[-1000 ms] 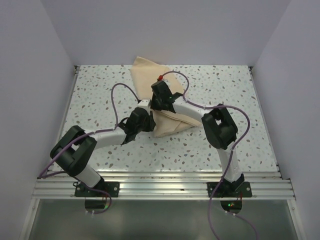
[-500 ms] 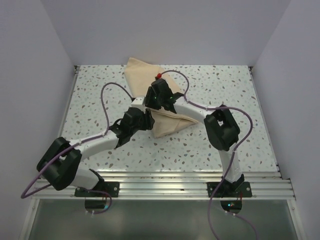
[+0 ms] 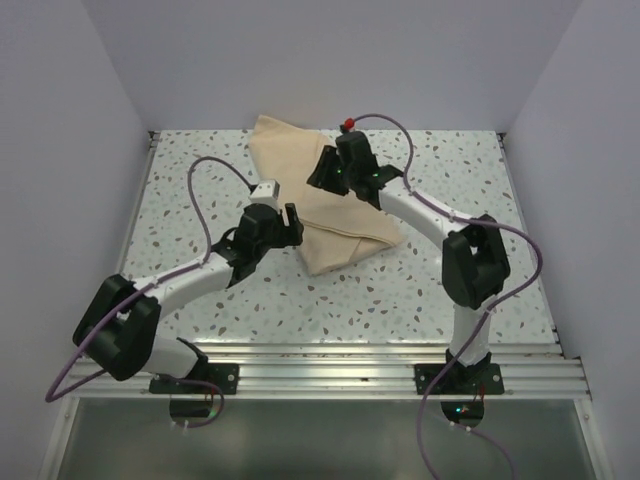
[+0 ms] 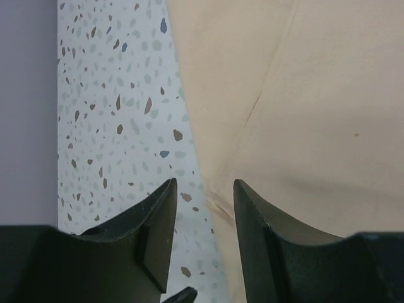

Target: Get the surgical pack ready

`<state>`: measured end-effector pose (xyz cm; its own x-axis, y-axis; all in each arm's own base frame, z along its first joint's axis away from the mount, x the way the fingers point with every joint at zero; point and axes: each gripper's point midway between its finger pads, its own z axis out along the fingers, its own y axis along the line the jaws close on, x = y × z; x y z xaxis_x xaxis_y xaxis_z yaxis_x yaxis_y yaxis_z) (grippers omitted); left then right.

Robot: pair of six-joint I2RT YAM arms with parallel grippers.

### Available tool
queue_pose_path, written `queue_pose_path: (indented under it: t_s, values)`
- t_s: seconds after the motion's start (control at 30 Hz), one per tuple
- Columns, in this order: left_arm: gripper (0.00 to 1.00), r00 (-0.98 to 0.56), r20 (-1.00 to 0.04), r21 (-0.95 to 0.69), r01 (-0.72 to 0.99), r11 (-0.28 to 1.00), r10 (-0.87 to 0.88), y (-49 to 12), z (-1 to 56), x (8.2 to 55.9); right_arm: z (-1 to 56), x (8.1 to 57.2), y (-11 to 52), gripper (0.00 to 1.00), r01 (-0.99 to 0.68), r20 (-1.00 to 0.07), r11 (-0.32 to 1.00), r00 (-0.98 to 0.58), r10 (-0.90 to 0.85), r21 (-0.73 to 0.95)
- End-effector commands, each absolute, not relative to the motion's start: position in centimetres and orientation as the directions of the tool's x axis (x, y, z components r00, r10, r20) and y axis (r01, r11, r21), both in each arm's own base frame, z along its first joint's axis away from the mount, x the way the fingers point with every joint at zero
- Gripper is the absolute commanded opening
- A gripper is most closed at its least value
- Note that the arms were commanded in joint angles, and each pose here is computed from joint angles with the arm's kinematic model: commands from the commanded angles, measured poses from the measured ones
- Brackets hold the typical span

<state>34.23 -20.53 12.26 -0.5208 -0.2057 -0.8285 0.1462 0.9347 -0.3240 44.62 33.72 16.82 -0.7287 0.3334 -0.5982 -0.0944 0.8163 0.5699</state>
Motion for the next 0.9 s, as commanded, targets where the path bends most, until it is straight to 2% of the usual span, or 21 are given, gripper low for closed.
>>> queue_pose_path:
  t_s: [0.0, 0.1, 0.47, 0.57, 0.7, 0.87]
  values:
    - [0.78, -0.51, -0.834, -0.327, 0.147, 0.933, -0.212, -21.6, 13.1, 36.6, 21.3, 45.1, 29.2, 0.45, -0.118, -0.681, 0.848, -0.656, 0.325, 0.517]
    - [0.83, -0.534, -0.822, -0.321, 0.145, 0.936, -0.199, -22.2, 12.1, 37.9, 21.2, 44.8, 26.4, 0.45, -0.096, -0.693, 0.866, -0.646, 0.321, 0.491]
    - [0.82, -0.567, -0.79, -0.35, 0.101, 0.931, -0.235, -22.4, 10.5, 41.6, 18.3, 42.4, 19.7, 0.44, -0.027, -0.725, 0.954, -0.657, 0.208, 0.298]
    - [0.8, -0.572, -0.786, -0.353, 0.104, 0.93, -0.235, -22.5, 10.1, 42.1, 16.1, 41.2, 17.2, 0.44, 0.019, -0.709, 0.966, -0.675, 0.204, 0.26]
    - [0.73, -0.588, -0.775, -0.359, 0.106, 0.927, -0.232, -22.6, 9.4, 42.5, 13.6, 40.0, 15.2, 0.34, 0.06, -0.687, 0.964, -0.691, 0.226, 0.257]
    - [0.71, -0.6, -0.767, -0.351, 0.096, 0.931, -0.227, -22.5, 8.5, 42.7, 12.6, 40.2, 13.7, 0.37, 0.106, -0.691, 0.97, -0.684, 0.232, 0.221]
